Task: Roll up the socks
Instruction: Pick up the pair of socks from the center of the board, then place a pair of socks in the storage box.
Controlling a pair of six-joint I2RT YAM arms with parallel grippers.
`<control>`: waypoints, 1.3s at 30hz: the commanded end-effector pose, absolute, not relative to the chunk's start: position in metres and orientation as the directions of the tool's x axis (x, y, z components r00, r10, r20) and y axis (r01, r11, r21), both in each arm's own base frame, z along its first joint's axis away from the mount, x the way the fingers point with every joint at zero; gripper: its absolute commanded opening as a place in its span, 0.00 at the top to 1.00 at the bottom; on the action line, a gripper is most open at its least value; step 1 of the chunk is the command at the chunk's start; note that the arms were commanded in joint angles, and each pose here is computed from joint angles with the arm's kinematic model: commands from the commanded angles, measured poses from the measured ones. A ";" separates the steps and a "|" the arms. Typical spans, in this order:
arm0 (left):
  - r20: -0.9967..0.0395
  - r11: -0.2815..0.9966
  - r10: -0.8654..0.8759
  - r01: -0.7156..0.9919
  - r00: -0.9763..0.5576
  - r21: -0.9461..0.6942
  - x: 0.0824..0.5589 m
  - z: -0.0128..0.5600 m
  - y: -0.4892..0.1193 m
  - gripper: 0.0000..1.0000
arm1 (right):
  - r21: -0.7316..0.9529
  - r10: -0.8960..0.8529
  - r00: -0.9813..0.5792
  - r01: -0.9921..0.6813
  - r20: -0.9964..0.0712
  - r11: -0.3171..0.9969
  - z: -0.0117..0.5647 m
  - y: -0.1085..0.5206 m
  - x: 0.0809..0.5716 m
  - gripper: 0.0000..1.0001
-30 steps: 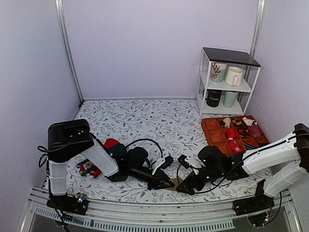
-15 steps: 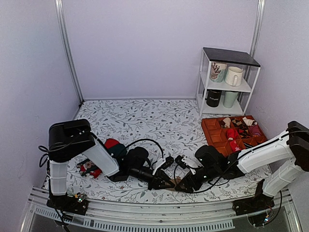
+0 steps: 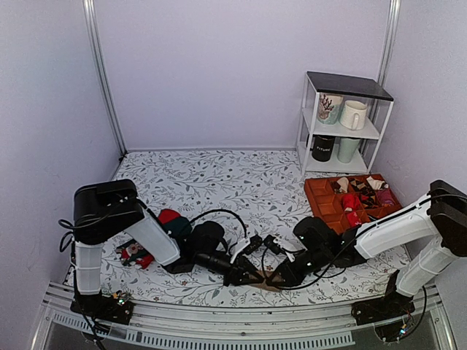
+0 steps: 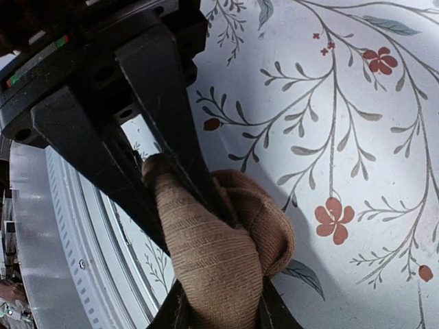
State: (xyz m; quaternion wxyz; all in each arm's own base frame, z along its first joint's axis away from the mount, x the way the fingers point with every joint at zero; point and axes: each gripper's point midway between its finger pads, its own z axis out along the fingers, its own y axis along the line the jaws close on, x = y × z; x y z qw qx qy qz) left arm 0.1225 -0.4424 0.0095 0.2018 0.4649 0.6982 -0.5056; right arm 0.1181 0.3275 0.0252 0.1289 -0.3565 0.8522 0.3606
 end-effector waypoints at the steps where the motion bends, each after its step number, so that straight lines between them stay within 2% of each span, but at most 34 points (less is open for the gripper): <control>1: -0.319 0.393 0.720 0.740 -0.617 -0.545 0.084 -0.113 -0.351 0.88 | 0.508 -0.538 -0.731 -0.680 -0.419 0.529 -0.002 0.322 0.114 1.00; 4: -0.432 0.337 0.688 0.784 -0.583 -0.521 0.100 -0.085 -0.371 0.63 | 0.520 -0.500 -0.754 -0.656 -0.426 0.547 0.002 0.319 0.120 1.00; 7: -0.549 0.293 0.656 0.845 -0.518 -0.447 0.118 -0.047 -0.385 0.52 | 0.531 -0.455 -0.768 -0.640 -0.450 0.555 0.015 0.316 0.130 1.00; 8: -0.596 0.278 0.636 0.865 -0.491 -0.416 0.123 -0.027 -0.389 0.38 | 0.534 -0.438 -0.772 -0.635 -0.460 0.558 0.020 0.314 0.135 1.00; 9: -0.627 0.277 0.621 0.880 -0.470 -0.386 0.129 -0.012 -0.389 0.13 | 0.537 -0.418 -0.776 -0.630 -0.473 0.561 0.027 0.312 0.140 1.00; 10: -0.656 0.277 0.606 0.892 -0.451 -0.357 0.134 0.002 -0.389 0.02 | 0.540 -0.393 -0.781 -0.622 -0.485 0.567 0.035 0.308 0.147 1.00; 16: -0.779 0.330 0.512 0.920 -0.362 -0.211 0.158 0.069 -0.372 0.01 | 0.532 -0.264 -0.761 -0.616 -0.592 0.581 0.093 0.292 0.185 1.00; 23: -0.849 0.439 0.417 0.890 -0.325 -0.125 0.186 0.112 -0.352 0.01 | 0.383 -0.142 -0.727 -0.505 -0.672 0.774 0.146 0.228 0.241 1.00; 31: -0.908 0.491 0.291 0.862 -0.302 -0.129 0.213 0.148 -0.337 0.00 | 0.331 0.004 -0.728 -0.306 -0.686 0.893 0.150 0.149 0.271 1.00; 39: -0.902 0.470 0.297 0.870 -0.314 -0.148 0.221 0.149 -0.338 0.01 | 0.325 0.076 -0.749 -0.192 -0.659 0.926 0.137 0.123 0.303 1.00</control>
